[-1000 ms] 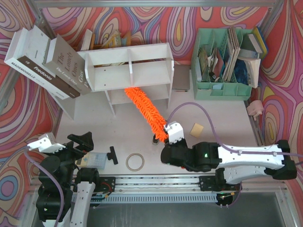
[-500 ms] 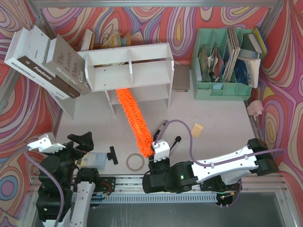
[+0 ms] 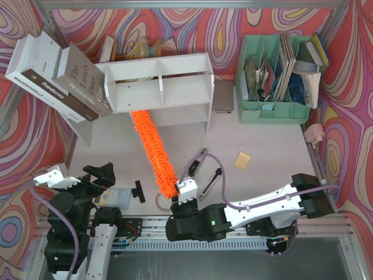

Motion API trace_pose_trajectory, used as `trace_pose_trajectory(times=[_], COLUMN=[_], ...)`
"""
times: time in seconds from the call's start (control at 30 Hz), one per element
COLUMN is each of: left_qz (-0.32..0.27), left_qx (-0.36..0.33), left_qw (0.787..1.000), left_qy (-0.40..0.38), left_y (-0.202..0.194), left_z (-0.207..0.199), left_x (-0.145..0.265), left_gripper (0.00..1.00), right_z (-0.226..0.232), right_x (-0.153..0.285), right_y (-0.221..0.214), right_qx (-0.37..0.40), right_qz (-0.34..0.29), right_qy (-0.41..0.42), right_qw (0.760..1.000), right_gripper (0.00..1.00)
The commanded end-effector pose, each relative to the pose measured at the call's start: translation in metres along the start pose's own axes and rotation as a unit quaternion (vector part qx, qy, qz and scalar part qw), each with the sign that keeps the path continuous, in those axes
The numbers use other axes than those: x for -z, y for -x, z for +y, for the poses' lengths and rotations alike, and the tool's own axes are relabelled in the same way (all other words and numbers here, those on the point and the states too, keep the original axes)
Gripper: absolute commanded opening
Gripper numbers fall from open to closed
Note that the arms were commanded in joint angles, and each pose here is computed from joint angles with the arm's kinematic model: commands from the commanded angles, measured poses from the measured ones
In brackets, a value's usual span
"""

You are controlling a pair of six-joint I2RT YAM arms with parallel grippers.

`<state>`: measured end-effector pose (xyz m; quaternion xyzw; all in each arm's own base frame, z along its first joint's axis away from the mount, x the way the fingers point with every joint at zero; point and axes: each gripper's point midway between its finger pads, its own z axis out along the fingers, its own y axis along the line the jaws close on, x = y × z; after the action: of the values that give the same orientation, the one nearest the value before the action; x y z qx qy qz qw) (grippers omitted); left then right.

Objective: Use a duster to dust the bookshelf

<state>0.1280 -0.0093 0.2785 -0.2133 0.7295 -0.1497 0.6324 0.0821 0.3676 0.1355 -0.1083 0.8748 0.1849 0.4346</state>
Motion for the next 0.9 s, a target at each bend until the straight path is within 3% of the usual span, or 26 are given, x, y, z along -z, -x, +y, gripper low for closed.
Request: trace_pose_trajectory(times=[0.0, 0.1, 0.27, 0.4, 0.67, 0.77, 0.87], left_qz=[-0.006, -0.007, -0.005, -0.005, -0.006, -0.006, -0.007], left_qx=[0.001, 0.001, 0.000, 0.000, 0.001, 0.001, 0.001], left_qw=[1.000, 1.000, 1.000, 1.000, 1.000, 1.000, 1.000], left_qy=[-0.003, -0.003, -0.002, -0.002, -0.003, -0.003, -0.003], left_y=[0.003, 0.003, 0.003, 0.002, 0.003, 0.003, 0.003], left_z=[-0.002, -0.002, -0.002, -0.002, -0.002, -0.002, -0.002], left_x=[-0.003, -0.003, -0.004, -0.004, -0.004, -0.003, -0.003], left_gripper=[0.98, 0.98, 0.98, 0.98, 0.98, 0.98, 0.98], right_z=[-0.035, -0.057, -0.063, -0.045, 0.033, 0.042, 0.023], right_x=[0.019, 0.028, 0.035, 0.029, 0.021, 0.019, 0.018], right_y=[0.043, 0.047, 0.048, 0.045, 0.039, 0.039, 0.040], right_qx=[-0.103, -0.149, -0.154, -0.098, 0.008, 0.026, -0.005], right_qz=[-0.089, -0.110, -0.130, -0.121, -0.098, -0.094, -0.101], right_qy=[-0.036, -0.049, -0.068, -0.065, 0.073, 0.072, 0.030], right_qw=[0.990, 0.981, 0.977, 0.986, 0.992, 0.993, 0.994], right_gripper=[0.00, 0.00, 0.00, 0.00, 0.00, 0.00, 0.00])
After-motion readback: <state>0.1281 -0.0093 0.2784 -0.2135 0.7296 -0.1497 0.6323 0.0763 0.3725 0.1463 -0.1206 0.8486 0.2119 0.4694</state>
